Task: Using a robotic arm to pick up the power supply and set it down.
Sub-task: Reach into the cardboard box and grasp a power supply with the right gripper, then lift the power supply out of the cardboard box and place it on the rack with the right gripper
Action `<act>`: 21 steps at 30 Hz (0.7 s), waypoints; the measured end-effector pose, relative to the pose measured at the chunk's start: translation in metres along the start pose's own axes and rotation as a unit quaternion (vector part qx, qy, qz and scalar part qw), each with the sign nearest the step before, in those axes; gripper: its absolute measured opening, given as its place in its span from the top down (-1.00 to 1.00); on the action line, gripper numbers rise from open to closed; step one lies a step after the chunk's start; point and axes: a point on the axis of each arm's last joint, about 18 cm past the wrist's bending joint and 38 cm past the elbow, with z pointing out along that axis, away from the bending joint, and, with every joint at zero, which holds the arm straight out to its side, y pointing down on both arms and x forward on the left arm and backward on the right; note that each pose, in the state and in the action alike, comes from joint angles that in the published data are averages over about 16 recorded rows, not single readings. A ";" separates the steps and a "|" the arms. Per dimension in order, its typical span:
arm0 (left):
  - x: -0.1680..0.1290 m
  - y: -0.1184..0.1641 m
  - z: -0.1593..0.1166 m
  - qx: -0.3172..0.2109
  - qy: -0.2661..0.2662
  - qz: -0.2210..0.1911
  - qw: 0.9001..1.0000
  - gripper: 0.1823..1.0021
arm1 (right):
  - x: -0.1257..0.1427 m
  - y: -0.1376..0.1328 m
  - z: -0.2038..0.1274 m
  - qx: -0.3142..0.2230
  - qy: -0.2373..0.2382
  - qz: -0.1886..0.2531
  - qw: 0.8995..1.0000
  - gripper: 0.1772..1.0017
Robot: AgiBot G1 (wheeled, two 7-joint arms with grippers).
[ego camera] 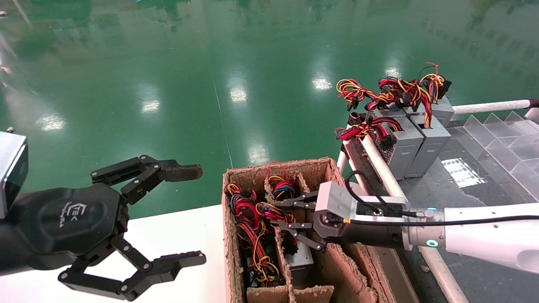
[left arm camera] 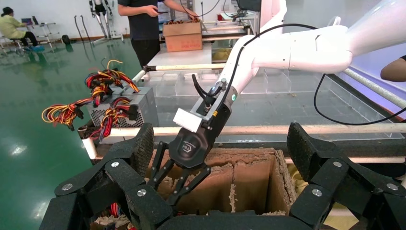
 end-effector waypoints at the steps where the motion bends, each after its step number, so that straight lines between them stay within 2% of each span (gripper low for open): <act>1: 0.000 0.000 0.000 0.000 0.000 0.000 1.000 -1.00 | 0.000 0.000 0.001 -0.001 0.002 -0.003 1.000 0.35; 8: 0.000 0.000 0.000 0.000 0.000 0.000 1.000 -1.00 | -0.001 0.003 0.005 -0.002 0.015 -0.017 1.000 0.66; 13: 0.000 0.000 0.000 0.000 0.000 0.000 1.000 -1.00 | -0.002 0.002 0.003 0.003 0.025 -0.021 0.999 0.79; 21: 0.000 0.000 0.000 0.000 0.000 0.000 1.000 -1.00 | 0.003 -0.012 -0.014 0.029 0.048 -0.033 0.998 0.86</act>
